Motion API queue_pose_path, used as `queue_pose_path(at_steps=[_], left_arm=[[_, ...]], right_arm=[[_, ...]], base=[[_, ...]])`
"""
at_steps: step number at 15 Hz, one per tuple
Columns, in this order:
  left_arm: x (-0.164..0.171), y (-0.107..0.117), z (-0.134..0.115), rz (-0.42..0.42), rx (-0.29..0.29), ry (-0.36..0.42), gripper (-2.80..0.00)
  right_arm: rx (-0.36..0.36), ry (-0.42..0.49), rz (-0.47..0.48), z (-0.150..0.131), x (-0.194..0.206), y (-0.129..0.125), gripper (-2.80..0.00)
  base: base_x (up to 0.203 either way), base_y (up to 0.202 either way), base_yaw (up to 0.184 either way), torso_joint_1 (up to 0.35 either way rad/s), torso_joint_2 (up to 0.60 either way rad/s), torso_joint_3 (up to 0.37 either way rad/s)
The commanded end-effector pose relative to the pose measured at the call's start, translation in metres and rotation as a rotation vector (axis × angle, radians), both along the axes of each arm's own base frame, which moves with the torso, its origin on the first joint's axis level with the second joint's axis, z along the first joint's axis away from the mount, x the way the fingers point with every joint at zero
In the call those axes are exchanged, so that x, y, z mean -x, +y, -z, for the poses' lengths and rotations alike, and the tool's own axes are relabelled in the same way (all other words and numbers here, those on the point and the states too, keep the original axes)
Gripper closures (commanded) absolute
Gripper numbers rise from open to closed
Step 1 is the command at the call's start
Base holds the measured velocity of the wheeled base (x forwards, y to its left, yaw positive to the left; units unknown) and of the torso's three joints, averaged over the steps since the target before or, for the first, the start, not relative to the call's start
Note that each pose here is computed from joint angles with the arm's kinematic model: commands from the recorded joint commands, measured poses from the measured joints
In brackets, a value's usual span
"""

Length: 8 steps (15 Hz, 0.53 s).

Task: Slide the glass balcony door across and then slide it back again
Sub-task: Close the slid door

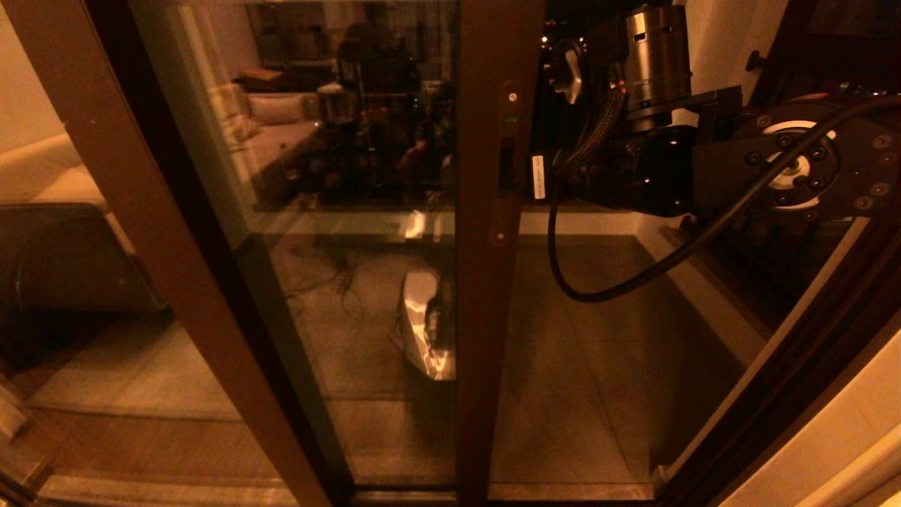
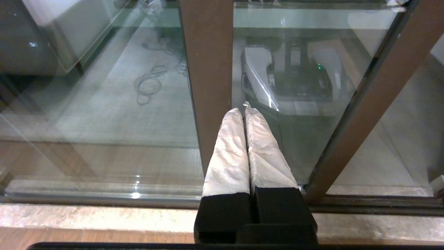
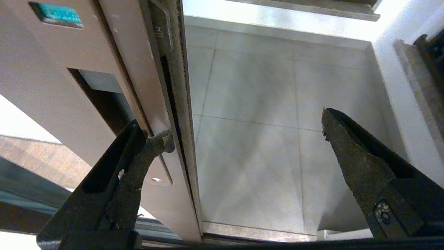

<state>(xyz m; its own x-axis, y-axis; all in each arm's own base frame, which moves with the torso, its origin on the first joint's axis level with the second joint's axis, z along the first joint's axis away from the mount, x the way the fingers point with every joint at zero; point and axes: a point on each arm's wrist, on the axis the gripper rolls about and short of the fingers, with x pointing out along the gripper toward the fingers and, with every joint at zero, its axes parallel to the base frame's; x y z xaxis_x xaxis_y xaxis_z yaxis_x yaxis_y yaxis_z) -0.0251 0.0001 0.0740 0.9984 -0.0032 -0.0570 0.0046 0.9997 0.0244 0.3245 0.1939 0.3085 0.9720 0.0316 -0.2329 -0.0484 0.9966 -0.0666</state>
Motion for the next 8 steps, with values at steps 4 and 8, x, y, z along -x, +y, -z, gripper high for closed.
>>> queue_pose_path(at_steps=[4, 8], left_arm=[[0.000, 0.000, 0.000, 0.000, 0.000, 0.001, 0.00], [0.000, 0.000, 0.000, 0.000, 0.000, 0.000, 0.00]], right_arm=[[0.000, -0.005, 0.037, -0.003, -0.001, -0.013, -2.80], [0.013, -0.002, 0.056, -0.005, 0.003, -0.025, -2.80]], base=[[0.000, 0.000, 0.000, 0.000, 0.00, 0.000], [0.000, 0.000, 0.000, 0.000, 0.00, 0.000]])
